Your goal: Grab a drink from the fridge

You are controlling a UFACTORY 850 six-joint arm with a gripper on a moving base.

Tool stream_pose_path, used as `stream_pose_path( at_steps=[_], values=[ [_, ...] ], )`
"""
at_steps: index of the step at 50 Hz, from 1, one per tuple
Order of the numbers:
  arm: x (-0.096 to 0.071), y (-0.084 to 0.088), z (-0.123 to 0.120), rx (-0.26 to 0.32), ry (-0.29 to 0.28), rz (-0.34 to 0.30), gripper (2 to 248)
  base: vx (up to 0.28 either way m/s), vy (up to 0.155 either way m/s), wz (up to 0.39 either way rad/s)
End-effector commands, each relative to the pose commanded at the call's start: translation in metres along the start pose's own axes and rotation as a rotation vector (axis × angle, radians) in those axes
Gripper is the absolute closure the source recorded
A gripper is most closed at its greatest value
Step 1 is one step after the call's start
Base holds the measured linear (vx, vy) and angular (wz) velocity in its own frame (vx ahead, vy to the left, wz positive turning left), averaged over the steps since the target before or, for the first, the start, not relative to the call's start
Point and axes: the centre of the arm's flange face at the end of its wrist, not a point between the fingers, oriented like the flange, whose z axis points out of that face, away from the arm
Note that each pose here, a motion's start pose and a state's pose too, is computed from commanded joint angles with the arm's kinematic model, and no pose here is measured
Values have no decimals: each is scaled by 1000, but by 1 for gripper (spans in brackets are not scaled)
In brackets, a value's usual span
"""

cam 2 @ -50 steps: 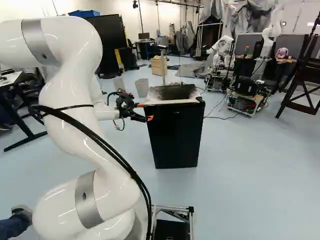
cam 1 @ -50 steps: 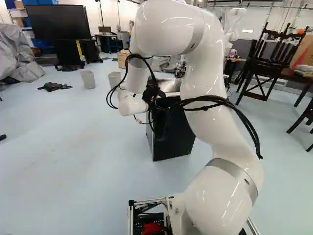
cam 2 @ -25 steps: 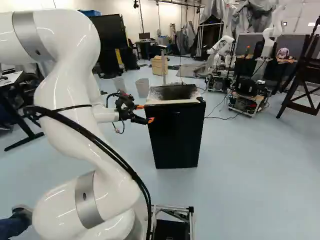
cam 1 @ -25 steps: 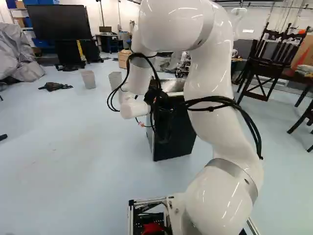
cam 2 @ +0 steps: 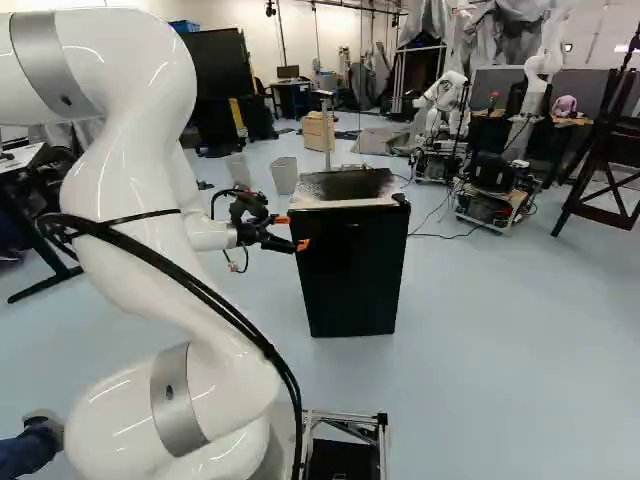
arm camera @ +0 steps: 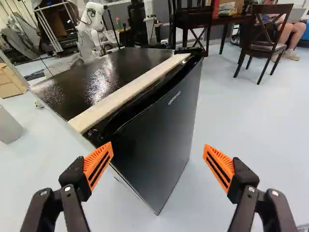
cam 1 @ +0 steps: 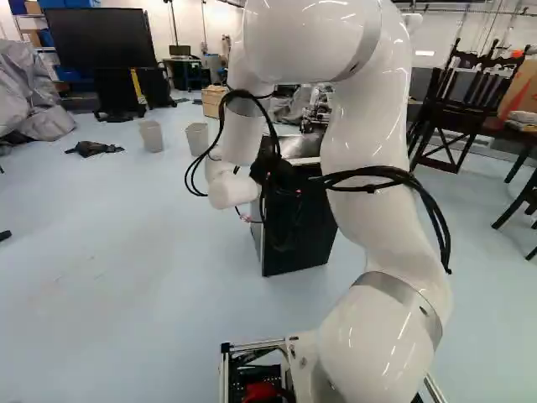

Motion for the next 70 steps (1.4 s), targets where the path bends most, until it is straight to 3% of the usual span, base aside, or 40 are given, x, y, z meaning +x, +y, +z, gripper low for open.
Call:
stream_pose_path(
  at_steps=[45, 70],
  values=[
    [-19, -3, -47, 102, -16, -54, 3, 0, 0, 0],
    [-30, -24, -68, 157, -14, -58, 3, 0, 0, 0]
  ],
)
